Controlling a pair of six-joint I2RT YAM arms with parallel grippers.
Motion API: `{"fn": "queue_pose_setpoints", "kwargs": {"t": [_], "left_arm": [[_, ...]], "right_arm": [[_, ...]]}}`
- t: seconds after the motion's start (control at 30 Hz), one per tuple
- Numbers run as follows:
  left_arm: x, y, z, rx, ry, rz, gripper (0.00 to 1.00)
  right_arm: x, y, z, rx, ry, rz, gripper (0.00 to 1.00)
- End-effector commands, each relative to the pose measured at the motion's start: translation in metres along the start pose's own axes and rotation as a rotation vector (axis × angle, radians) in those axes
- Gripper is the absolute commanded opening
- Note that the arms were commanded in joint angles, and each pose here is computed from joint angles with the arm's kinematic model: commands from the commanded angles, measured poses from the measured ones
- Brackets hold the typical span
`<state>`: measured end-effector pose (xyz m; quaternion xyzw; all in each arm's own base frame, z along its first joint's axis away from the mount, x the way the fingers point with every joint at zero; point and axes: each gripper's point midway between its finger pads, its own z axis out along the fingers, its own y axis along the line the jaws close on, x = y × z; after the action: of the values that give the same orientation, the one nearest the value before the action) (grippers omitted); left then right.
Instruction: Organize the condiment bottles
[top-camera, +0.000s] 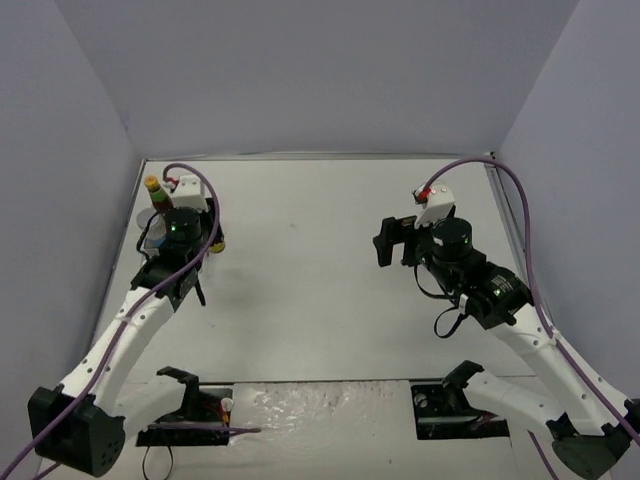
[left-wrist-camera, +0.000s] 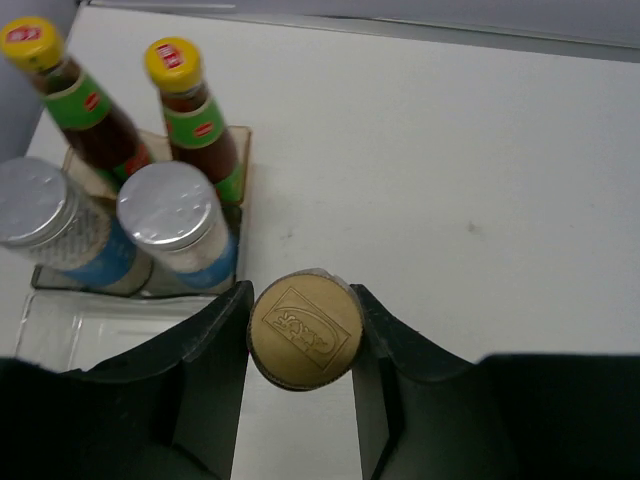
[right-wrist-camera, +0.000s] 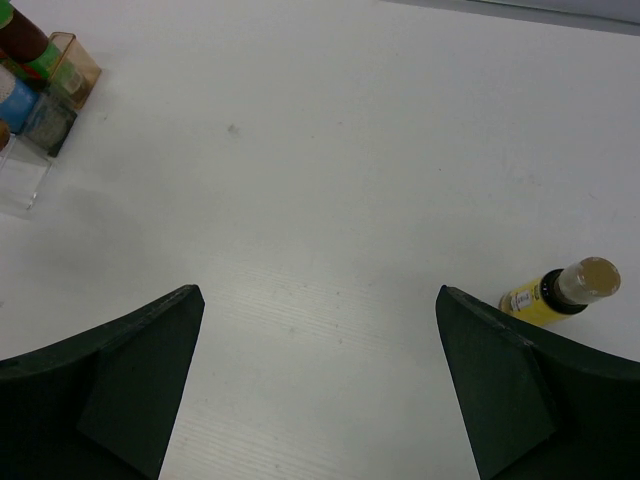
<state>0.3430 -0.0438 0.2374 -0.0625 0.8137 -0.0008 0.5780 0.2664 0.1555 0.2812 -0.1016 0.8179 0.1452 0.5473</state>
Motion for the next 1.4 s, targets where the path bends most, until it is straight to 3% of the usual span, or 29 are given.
{"fn": "queue_pose_setpoints", "kwargs": {"t": [0.0,0.1,0.3,0.8,1.37], "left_arm": [[-0.028,0.06,-0.009,-0.16,-0.085,-0.107,0.0],[-0.026,0.1,-0.005,-0.249,-0.078,-0.146,0.0],[-0.034,0.131,0.006,-0.319,-0.123,-0.178,0.0],[-0.021,0.152,0.04,-0.384,-0.118,-0.174,0.0],[0.031,0.177,0.055,-0.458,-0.062,-0.205,0.0]], "right_arm": [[-0.018,0.012,0.008,-0.057,-0.071,0.003,0.98],[-0.013,0.014,0.009,-0.07,-0.059,0.004,0.98],[-0.01,0.012,0.005,-0.069,-0.062,0.009,0.98],[-0.002,0.006,0.003,-0.045,-0.061,0.008,0.99],[0.007,-0.001,0.005,-0.013,-0.045,-0.008,0.99]]}}
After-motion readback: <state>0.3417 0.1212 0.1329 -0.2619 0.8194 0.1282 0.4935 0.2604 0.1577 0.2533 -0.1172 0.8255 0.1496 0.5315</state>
